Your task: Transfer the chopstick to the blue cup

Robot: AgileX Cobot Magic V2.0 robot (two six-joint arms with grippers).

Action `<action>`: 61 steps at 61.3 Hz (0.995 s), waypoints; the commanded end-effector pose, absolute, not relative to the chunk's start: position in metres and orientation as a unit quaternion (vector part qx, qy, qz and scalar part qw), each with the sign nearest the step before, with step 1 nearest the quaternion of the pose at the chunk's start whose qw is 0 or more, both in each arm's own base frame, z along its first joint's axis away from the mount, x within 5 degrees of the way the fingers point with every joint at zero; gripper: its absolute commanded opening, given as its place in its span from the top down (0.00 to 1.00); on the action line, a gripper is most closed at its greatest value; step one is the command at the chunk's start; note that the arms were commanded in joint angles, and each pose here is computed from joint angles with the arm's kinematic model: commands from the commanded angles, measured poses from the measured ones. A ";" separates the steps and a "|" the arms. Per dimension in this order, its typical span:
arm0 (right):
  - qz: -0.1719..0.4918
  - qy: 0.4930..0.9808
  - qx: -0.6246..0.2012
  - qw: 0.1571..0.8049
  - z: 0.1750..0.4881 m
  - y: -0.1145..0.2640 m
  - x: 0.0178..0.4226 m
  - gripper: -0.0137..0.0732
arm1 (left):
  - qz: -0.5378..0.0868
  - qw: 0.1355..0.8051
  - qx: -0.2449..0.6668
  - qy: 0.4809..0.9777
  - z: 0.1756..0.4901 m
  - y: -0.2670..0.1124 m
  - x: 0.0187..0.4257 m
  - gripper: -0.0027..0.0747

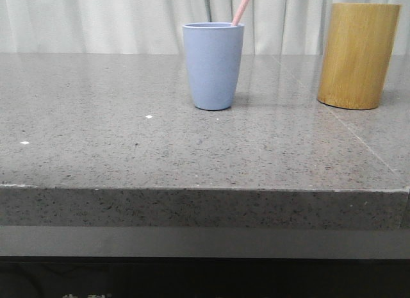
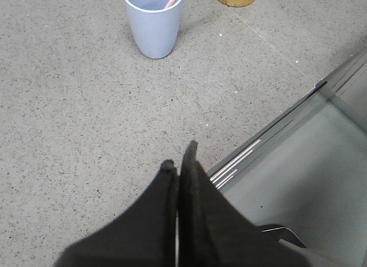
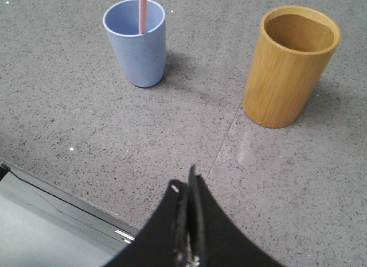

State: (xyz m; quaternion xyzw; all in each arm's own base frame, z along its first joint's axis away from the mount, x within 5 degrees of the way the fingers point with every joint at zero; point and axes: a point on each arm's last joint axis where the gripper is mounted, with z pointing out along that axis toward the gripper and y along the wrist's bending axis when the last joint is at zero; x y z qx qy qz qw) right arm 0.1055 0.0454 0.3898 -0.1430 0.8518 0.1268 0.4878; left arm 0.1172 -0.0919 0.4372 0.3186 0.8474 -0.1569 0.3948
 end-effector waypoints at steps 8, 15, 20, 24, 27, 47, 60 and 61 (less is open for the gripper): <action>0.130 0.825 -0.135 0.533 0.404 0.044 0.107 0.92 | -0.175 0.436 0.309 0.827 0.450 -0.092 0.116 0.99; 0.130 0.825 -0.135 0.533 0.404 0.044 0.107 0.92 | -0.175 0.437 0.309 0.827 0.451 -0.092 0.116 0.99; 0.130 0.825 -0.135 0.533 0.404 0.044 0.107 0.92 | -0.176 0.435 0.309 0.827 0.448 -0.092 0.116 0.99; 0.130 0.825 -0.135 0.533 0.404 0.044 0.107 0.92 | -0.176 0.443 0.305 0.825 0.443 -0.089 0.113 0.99; 0.130 0.825 -0.135 0.532 0.404 0.044 0.107 0.92 | -0.156 0.469 0.303 0.815 0.440 -0.084 0.112 0.99; 0.130 0.826 -0.136 0.532 0.404 0.044 0.107 0.92 | -0.074 0.671 0.184 0.714 0.372 -0.034 0.091 0.99; 0.130 0.826 -0.136 0.532 0.404 0.044 0.107 0.92 | -0.040 0.737 0.120 0.664 0.310 -0.015 0.063 0.99; 0.130 0.826 -0.136 0.532 0.404 0.044 0.107 0.92 | -0.038 0.736 0.117 0.665 0.303 -0.014 0.062 0.99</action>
